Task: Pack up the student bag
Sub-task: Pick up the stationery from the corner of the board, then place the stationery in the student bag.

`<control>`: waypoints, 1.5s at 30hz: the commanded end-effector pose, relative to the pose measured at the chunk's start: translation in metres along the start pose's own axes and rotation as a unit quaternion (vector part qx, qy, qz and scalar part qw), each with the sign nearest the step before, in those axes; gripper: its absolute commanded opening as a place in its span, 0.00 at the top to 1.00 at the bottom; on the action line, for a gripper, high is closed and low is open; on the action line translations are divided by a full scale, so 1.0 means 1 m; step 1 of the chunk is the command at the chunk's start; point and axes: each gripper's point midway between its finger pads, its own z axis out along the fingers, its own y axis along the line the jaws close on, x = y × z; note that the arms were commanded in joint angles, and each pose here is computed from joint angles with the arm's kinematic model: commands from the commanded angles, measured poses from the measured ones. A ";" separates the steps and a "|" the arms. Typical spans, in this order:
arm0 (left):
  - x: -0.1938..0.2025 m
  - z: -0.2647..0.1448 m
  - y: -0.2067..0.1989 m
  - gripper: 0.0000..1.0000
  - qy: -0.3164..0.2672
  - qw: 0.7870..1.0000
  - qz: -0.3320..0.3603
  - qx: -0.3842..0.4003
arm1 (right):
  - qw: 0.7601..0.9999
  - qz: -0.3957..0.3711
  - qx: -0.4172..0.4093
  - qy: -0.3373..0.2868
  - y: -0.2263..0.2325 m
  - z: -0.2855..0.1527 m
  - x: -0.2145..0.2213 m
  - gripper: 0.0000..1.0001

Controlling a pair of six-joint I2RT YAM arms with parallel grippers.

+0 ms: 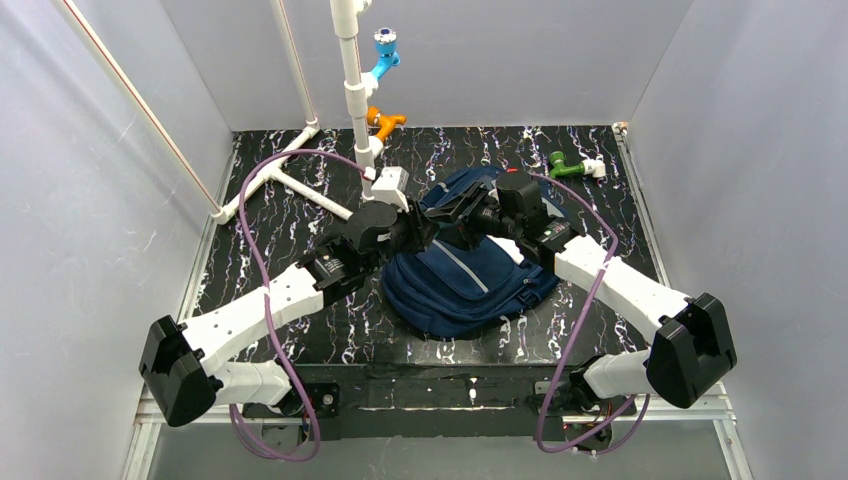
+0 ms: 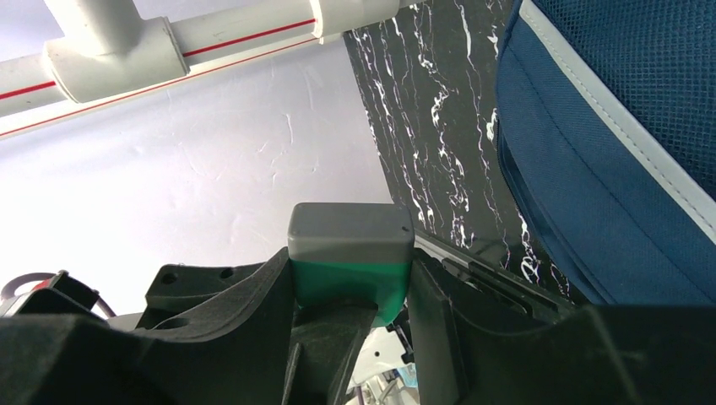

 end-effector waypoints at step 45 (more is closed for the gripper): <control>0.062 -0.134 0.083 1.00 -0.006 0.980 -0.191 -0.059 | 0.504 -0.743 0.434 -0.078 -0.101 -0.011 -0.033 0.41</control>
